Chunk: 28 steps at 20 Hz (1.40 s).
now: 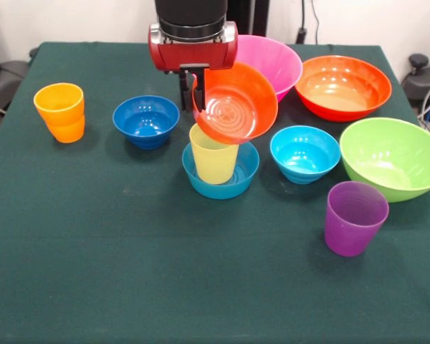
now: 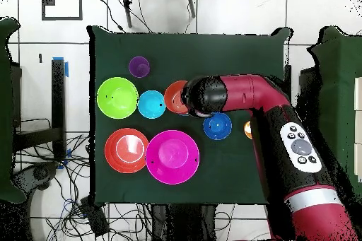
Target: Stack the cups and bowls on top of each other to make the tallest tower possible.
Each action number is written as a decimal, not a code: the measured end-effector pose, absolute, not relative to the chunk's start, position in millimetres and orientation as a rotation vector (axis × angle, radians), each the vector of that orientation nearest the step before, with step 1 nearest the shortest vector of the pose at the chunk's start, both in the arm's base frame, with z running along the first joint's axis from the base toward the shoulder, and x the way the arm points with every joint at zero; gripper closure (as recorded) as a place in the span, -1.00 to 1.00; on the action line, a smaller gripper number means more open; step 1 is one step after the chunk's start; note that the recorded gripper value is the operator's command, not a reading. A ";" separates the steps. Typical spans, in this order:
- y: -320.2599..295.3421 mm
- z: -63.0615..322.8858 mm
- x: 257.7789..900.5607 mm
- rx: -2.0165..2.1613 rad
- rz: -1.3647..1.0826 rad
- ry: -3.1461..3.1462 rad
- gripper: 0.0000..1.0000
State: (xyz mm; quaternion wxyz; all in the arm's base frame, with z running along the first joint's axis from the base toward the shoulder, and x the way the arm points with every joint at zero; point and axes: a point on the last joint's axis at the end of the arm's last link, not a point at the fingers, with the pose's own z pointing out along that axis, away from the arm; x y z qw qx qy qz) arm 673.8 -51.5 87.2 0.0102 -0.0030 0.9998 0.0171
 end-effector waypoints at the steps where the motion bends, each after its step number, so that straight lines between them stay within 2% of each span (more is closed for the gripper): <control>1: -52.2 86.2 673.6 -0.007 0.053 3.119 1.00; 15: -61.1 60.3 679.8 0.032 0.048 3.122 1.00; 28: -54.9 58.9 687.0 0.021 0.043 3.113 1.00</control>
